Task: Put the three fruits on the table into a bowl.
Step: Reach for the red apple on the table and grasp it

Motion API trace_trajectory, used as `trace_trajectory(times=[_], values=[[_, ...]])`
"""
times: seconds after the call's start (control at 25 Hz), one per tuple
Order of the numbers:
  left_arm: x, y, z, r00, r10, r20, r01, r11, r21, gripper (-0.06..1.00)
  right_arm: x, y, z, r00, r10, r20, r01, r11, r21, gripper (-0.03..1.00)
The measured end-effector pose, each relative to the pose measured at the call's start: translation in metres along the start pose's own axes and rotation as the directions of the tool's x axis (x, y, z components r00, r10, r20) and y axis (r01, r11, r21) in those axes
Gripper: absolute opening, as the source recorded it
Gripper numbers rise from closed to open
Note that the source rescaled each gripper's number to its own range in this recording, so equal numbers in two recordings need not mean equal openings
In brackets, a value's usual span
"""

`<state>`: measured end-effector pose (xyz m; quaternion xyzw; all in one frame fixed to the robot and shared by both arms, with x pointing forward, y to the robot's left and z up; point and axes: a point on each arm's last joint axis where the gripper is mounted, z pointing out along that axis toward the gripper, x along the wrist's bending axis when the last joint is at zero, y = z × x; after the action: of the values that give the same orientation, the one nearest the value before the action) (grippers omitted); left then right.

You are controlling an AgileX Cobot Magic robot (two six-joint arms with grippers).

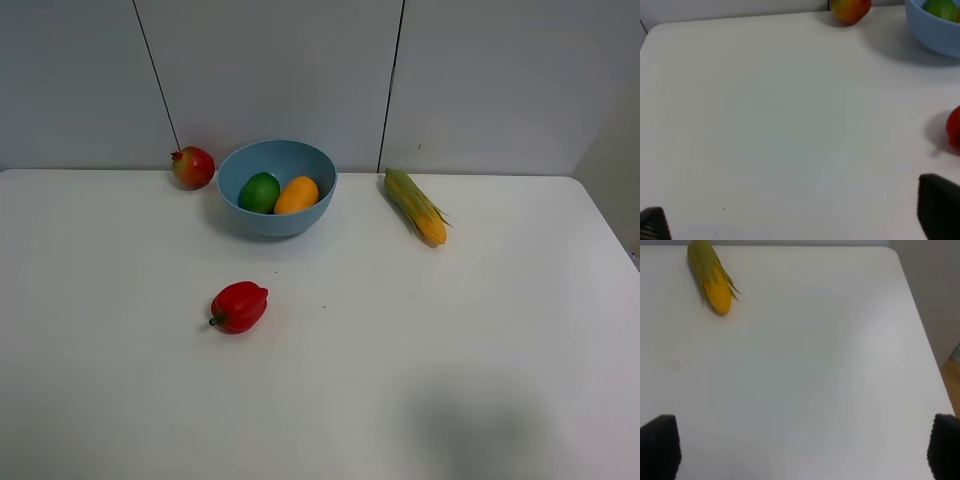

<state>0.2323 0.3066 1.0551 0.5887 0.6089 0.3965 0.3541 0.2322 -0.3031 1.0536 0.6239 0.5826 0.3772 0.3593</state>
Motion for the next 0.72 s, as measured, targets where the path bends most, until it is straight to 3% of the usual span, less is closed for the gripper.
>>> trace_trajectory(times=[0.72], values=[[0.0,0.0,0.0,1.0,0.0,0.0,0.0,1.0,0.0,1.0,0.0,0.0,0.0,1.0,0.0,0.0,0.0,1.0,0.0,1.0]])
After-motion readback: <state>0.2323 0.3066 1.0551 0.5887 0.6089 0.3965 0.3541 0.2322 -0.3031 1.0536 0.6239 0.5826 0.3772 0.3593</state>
